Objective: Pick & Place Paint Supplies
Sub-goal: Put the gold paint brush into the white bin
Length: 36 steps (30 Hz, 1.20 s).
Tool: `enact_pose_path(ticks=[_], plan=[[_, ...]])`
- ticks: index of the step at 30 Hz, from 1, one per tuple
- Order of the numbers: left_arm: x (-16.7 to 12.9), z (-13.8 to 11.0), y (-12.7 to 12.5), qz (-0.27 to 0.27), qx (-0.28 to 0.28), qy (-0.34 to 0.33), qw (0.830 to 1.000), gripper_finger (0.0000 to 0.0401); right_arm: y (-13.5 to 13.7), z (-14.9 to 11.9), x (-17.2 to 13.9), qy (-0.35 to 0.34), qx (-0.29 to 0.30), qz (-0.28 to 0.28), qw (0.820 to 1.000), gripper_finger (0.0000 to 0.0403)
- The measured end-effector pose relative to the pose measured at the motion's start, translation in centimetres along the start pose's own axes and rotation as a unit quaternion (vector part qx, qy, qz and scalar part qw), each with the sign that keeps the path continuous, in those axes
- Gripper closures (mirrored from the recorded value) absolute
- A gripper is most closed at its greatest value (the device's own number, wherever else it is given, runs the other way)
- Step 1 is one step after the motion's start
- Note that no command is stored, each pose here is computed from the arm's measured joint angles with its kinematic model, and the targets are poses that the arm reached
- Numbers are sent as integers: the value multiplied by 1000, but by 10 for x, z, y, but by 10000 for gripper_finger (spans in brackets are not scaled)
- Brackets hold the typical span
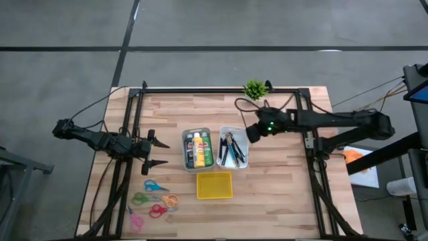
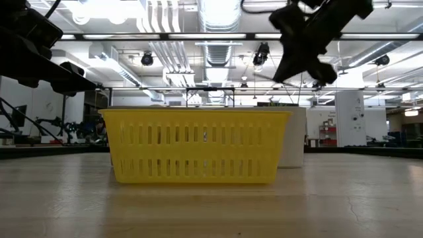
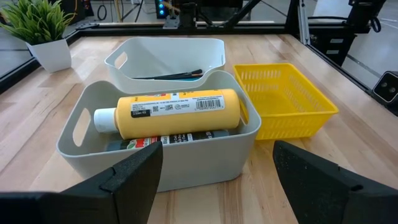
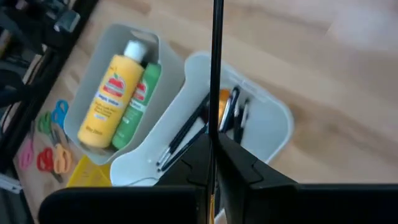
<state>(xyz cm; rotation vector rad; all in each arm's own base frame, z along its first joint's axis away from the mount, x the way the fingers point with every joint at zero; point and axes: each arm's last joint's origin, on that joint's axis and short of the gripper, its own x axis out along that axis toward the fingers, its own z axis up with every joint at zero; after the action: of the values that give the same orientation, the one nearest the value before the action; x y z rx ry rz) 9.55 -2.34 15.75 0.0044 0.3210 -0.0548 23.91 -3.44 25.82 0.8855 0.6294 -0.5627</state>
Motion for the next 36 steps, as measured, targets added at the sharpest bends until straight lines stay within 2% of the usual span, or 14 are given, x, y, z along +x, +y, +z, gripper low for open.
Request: enact_pose_path(ticks=[9,22,36], plan=[[0,0,0,0,0,0,1000,95,0,-9,45,94,36,0,995,390],[0,0,0,0,0,0,1000,95,-3,-17,81,132,76,-11,988,390],[0,0,0,0,0,0,1000,95,-9,-28,111,177,91,-21,980,390]])
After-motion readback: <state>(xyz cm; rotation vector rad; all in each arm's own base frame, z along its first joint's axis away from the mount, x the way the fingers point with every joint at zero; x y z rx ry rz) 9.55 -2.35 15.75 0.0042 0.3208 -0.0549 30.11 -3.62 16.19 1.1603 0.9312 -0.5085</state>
